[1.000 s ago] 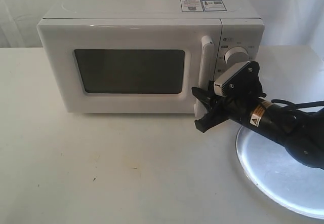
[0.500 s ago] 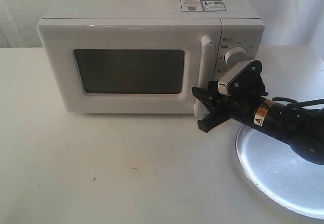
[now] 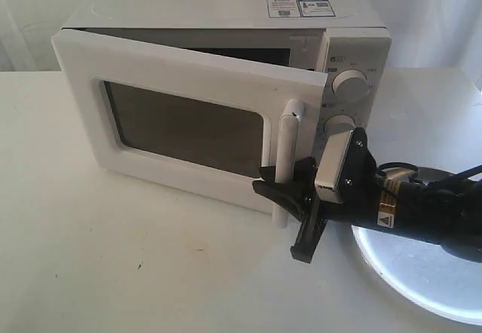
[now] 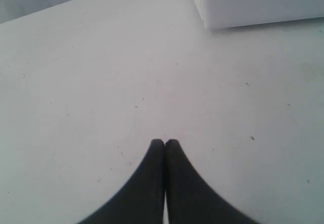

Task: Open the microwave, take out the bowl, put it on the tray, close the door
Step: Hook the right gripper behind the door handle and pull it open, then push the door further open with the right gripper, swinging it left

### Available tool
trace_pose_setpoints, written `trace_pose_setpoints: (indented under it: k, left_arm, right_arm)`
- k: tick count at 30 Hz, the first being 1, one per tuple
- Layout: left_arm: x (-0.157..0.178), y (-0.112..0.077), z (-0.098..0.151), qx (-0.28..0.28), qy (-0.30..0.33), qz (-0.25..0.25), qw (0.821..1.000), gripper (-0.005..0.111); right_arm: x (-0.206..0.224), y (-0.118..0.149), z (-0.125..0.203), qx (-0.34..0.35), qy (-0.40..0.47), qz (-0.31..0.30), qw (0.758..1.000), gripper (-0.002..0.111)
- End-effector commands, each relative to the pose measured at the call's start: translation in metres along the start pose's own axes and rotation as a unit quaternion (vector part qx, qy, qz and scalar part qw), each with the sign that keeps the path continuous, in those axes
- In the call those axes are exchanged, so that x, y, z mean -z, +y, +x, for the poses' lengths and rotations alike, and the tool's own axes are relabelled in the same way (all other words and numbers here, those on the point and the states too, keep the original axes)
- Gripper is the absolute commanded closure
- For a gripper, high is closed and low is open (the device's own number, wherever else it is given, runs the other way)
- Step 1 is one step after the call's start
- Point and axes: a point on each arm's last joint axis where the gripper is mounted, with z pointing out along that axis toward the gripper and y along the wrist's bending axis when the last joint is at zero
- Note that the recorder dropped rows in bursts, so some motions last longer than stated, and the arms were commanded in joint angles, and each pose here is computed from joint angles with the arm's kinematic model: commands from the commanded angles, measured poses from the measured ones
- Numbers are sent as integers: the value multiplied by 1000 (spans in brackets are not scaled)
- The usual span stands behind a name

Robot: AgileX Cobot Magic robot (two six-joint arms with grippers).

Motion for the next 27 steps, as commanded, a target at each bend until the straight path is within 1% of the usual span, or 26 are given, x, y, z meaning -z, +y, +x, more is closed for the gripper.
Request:
trace_pose_setpoints:
  k: [1, 2, 4, 8, 9, 12, 15, 18, 21, 24, 27]
  left_arm:
    - [1, 0, -1, 4, -3, 2, 1000, 107]
    - [1, 0, -1, 4, -3, 2, 1000, 107]
    - [1, 0, -1, 4, -3, 2, 1000, 107]
    - [1, 0, -1, 4, -3, 2, 1000, 107]
    - [1, 0, -1, 4, -3, 2, 1000, 107]
    - [1, 0, -1, 4, -3, 2, 1000, 107]
    - [1, 0, -1, 4, -3, 2, 1000, 107]
    - [1, 0, -1, 4, -3, 2, 1000, 107]
    - [1, 0, -1, 4, -3, 2, 1000, 107]
    - [1, 0, -1, 4, -3, 2, 1000, 107]
    - [1, 0, -1, 4, -3, 2, 1000, 107]
  right_arm:
    - [-6, 12, -7, 35, -17, -60, 997, 93]
    - [-6, 12, -7, 30, -17, -60, 998, 92]
    - [-6, 13, -7, 29, -16, -66, 997, 87]
    - [-6, 14, -6, 31, -16, -72, 997, 69]
    - [-5, 13, -6, 30, -15, -70, 997, 62]
    - [-5, 12, -8, 30, -17, -65, 997, 53]
    - [-3, 10, -13, 21, -16, -61, 998, 54]
    - [2, 4, -6, 6, 60, -39, 997, 59]
    - [10, 2, -4, -16, 105, -37, 994, 60]
    - [19, 7, -4, -2, 134, -42, 990, 60]
    - [30, 5, 3, -2, 211, -7, 977, 60]
